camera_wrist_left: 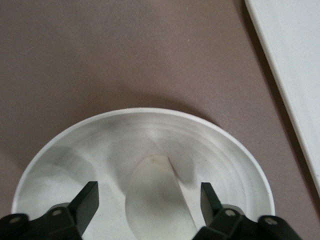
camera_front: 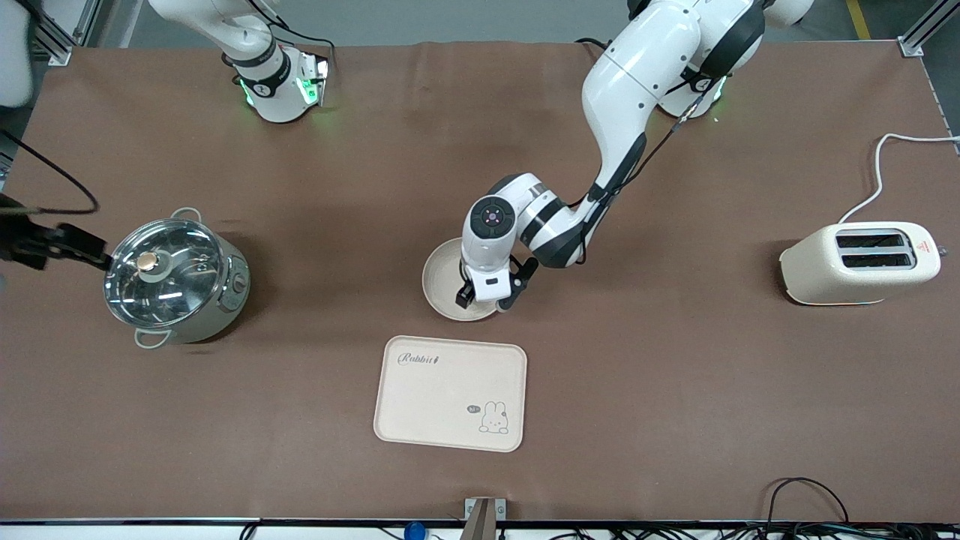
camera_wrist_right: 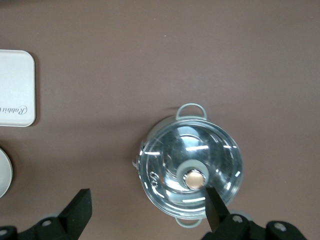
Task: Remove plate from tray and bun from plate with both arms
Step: 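Close the left gripper on the bun inside the plate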
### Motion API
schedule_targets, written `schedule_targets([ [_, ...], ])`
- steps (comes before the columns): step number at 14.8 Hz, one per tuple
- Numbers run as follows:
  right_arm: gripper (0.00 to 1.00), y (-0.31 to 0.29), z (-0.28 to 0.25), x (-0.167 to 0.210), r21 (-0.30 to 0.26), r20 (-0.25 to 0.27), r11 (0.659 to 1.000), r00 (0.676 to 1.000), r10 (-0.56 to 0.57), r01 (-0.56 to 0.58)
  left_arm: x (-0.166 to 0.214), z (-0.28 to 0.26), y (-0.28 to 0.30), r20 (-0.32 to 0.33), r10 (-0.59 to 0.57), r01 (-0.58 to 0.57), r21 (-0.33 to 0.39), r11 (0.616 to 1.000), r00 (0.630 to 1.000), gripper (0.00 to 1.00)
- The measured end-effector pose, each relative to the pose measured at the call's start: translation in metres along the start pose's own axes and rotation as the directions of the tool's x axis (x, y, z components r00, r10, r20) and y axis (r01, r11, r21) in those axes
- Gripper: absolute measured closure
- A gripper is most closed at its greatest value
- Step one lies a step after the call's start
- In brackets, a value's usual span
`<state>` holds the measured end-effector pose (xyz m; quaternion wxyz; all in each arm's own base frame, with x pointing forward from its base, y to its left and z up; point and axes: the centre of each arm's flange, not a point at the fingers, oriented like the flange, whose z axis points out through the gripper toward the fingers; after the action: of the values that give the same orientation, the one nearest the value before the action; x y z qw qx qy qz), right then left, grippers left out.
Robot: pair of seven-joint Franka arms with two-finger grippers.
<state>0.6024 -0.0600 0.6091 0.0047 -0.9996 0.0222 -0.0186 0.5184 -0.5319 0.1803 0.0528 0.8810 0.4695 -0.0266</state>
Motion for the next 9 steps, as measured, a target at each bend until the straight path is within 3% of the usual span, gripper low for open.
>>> schedule_targets([
  [6, 0.00, 0.012, -0.053, -0.038, 0.028, -0.032, 1.000, 0.999, 0.008, -0.008, -0.004, -0.002, 0.004, 0.005, 0.004, -0.004, -0.018, 1.000, 1.000, 0.73],
  [9, 0.00, 0.009, -0.056, -0.042, 0.032, -0.034, 0.999, 0.999, 0.003, -0.001, -0.004, -0.018, 0.009, -0.001, 0.003, -0.003, -0.013, 1.000, 1.000, 0.76],
])
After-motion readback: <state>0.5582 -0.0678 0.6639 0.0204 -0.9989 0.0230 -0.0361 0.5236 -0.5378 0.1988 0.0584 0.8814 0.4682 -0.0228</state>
